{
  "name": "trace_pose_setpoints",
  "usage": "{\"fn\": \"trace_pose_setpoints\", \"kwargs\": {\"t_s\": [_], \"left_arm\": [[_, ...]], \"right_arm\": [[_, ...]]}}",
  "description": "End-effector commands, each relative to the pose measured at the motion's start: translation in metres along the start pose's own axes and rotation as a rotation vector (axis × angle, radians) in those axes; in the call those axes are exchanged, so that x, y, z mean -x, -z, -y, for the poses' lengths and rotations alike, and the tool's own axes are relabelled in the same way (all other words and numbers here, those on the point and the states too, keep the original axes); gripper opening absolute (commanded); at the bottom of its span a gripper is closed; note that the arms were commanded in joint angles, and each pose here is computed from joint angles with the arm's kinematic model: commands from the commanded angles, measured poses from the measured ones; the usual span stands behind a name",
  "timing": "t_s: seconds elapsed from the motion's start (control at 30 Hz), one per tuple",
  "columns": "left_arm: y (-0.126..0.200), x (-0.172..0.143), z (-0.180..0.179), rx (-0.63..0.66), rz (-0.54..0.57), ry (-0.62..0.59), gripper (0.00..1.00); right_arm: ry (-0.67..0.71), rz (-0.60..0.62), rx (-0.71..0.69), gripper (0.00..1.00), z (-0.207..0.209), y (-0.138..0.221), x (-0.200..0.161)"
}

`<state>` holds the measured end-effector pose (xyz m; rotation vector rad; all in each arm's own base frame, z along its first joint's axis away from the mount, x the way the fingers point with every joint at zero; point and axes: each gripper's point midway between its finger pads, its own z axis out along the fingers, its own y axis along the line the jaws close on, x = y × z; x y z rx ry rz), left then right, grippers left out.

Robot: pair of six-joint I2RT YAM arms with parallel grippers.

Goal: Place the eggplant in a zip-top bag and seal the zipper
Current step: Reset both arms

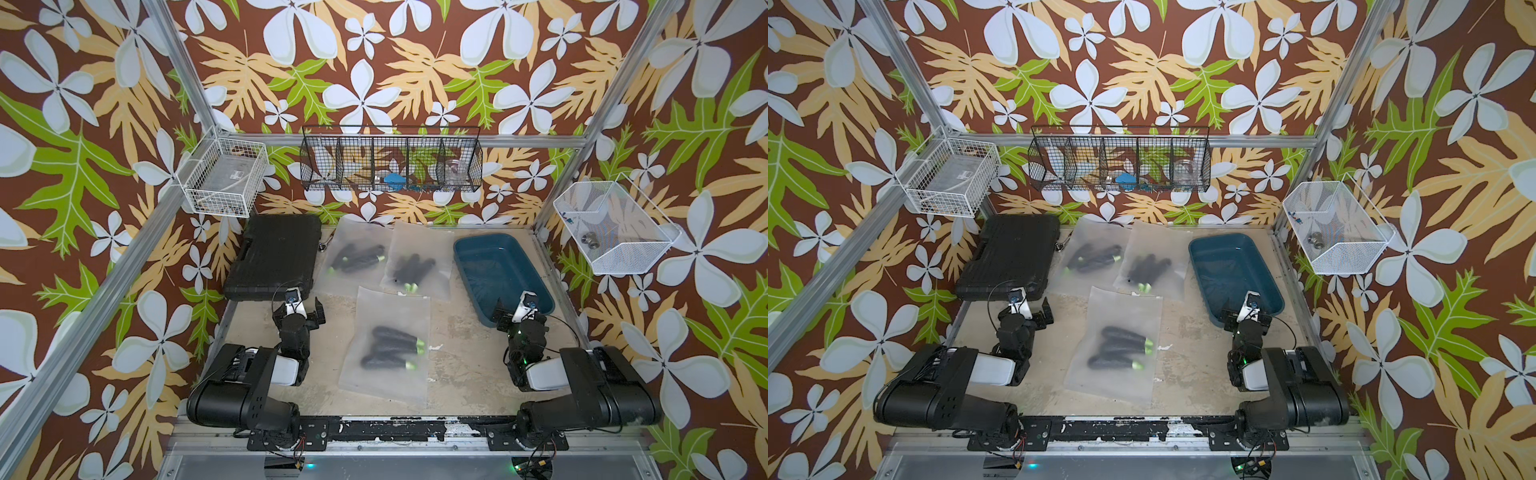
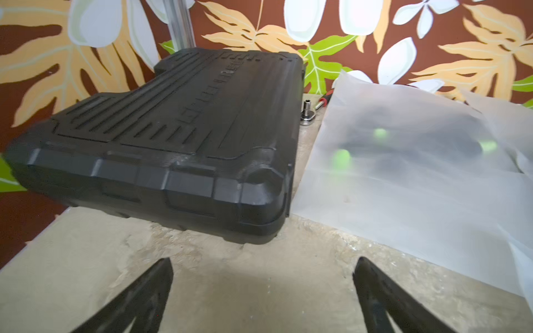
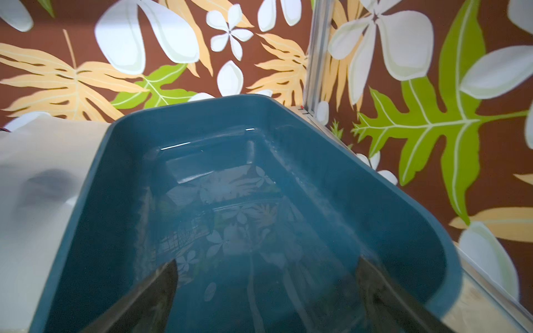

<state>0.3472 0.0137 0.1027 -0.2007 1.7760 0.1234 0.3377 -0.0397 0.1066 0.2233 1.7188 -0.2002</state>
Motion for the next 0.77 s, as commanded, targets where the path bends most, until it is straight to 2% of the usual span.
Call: {"fn": "trace_pose_setpoints", "kwargs": {"t_s": [0.0,0.03,0.1,0.2,0.73], "left_arm": [[0.0018,0.0324,0.0091,-0.056,0.133,0.028,1.0],[0.0011,0.0302,0.0086,-0.052,0.117,0.026,1.0],[0.0018,0.031,0.0088,-0.054,0.126,0.028,1.0],[0.002,0.0307,0.0083,-0.052,0.123,0.027,1.0],[0.0022,0.0308,0.008,-0.051,0.125,0.028,1.0]], "right_arm": [[0.004,0.041,0.021,1.0,-0.0074,-0.0101,0.0221],[0.013,0.024,0.019,1.0,-0.008,-0.0111,0.0181],[0.01,0.074,0.016,1.0,-0.0076,-0.0082,0.0246],[0.017,0.033,0.018,1.0,-0.0093,-0.0114,0.0205],[0.049,0.033,0.027,1.0,-0.0158,-0.0125,0.0205]]}}
